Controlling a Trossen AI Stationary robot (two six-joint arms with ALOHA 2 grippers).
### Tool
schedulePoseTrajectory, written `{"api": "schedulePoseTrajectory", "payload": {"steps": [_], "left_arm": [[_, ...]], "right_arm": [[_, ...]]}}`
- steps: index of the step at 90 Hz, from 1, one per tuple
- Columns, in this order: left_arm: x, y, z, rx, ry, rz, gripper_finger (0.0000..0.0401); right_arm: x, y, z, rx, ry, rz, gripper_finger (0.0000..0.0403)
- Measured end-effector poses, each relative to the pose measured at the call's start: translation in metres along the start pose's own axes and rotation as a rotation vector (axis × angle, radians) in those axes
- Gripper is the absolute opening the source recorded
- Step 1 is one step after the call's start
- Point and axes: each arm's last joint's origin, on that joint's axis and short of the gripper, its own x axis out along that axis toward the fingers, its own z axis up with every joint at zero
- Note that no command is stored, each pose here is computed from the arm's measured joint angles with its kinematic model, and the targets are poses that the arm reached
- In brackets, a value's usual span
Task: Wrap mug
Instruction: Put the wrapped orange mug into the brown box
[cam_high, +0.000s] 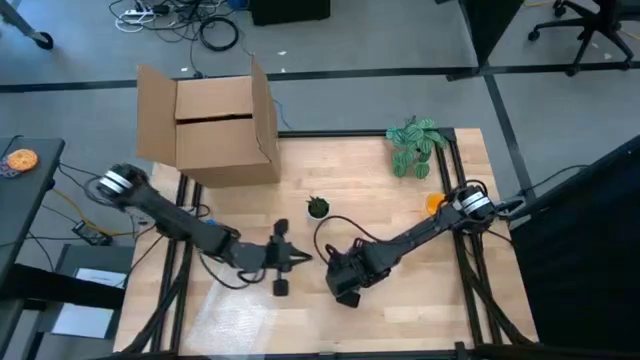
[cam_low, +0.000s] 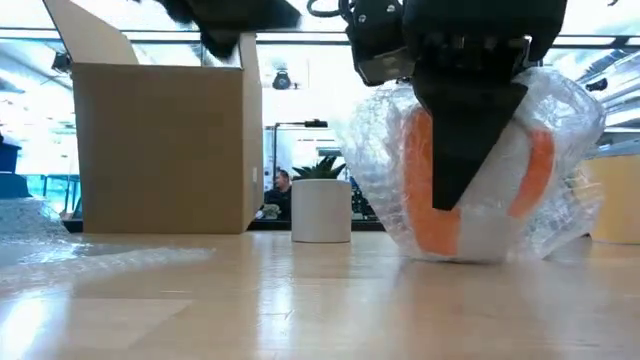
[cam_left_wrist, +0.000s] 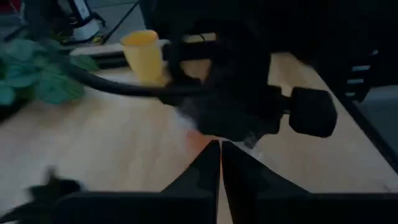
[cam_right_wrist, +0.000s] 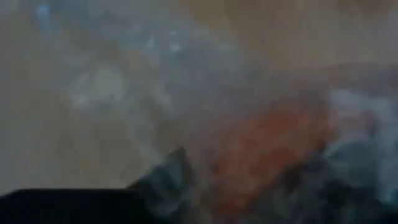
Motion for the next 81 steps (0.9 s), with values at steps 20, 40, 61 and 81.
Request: {"api": "schedulePoseTrajectory", "payload": {"steps": [20,40,61,81], "left_arm": [[-0.081,0.049,0.039,-0.059,-0.102,0.232,0.0000],[-0.142,0.118,0.080,-0.133,-0.181,0.688,0.0000],[-0.145,0.167,0.101,-0.117,-0.134,1.082,0.0000],[-0.105,0.211,0.074,-0.128,0.120,1.222,0.0000]], "right_arm": [[-0.015,0.013,0.004,-0.045,-0.032,0.045,0.0019],[-0.057,0.030,0.025,-0.151,-0.175,0.077,0.0012],[-0.106,0.025,0.050,-0.245,-0.292,0.012,0.0012],[-0.134,0.023,0.057,-0.257,-0.324,0.024,0.0011]]}}
